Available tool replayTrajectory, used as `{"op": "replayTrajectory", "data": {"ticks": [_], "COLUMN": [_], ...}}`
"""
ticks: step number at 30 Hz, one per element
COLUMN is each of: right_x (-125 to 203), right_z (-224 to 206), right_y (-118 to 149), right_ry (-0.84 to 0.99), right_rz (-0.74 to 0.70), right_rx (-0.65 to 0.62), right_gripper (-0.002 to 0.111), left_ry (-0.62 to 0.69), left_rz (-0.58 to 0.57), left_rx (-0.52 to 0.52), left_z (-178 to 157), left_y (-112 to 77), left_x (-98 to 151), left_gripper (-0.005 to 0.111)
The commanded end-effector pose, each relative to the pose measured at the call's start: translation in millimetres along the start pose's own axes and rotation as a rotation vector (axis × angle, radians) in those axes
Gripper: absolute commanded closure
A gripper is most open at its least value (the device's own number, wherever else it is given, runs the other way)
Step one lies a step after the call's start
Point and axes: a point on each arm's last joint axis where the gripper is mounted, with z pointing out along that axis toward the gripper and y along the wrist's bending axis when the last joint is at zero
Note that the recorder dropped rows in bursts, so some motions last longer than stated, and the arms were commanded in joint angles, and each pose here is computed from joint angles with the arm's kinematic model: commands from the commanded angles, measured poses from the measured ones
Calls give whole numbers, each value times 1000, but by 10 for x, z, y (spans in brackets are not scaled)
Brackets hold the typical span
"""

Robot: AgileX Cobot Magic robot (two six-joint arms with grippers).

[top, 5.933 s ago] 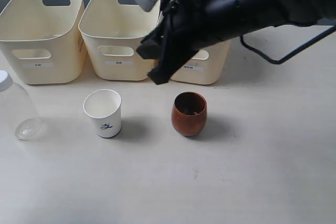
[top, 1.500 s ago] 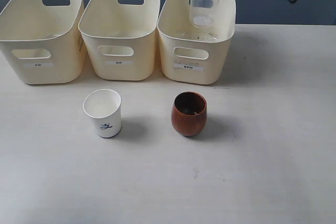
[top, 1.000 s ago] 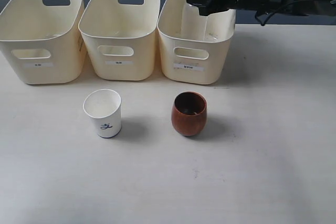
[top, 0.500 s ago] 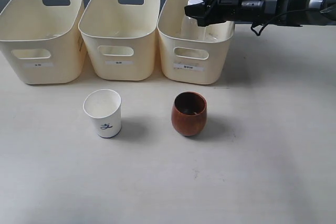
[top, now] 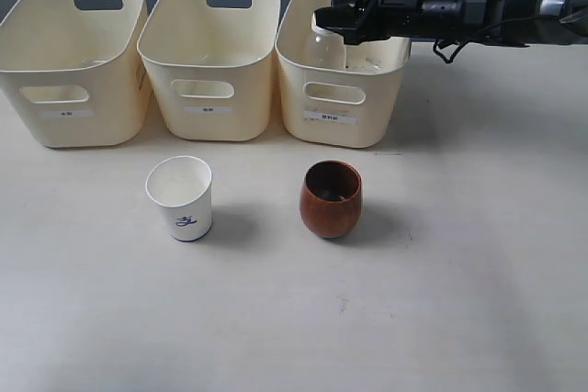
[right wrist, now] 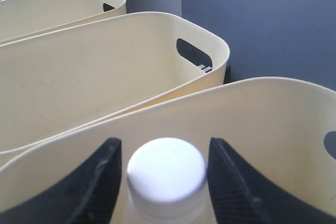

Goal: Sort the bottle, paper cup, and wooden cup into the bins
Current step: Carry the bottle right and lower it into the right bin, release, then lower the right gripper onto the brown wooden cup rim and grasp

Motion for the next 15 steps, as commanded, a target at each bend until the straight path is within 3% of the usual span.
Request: {"op": "replayTrajectory", "data": {"ticks": [1,6,8,11,15], "right_x": [-282,-862,-1074,-1308,-1396], "right_z": [-101,-408,-590,-898,-1001], "right_y": [28,283,424,747,1314], "right_ry": [-51,7,97,346,613], "right_rz": [-35,-105,-131,-240,-280], "right_rx": [11,-20,-19,-29,-160], "right_gripper": [59,59,66,81,83], "left_ry": [-12,-12,-12,-12,-12], "left_rz": [0,0,0,0,0], "left_rx": [2,2,2,2,2], "left_z": [1,1,1,1,1], "left_y": [0,0,0,0,0], "left_x": [-15,-15,-15,-15,-15], "left_gripper": [107,107,107,107,107]}}
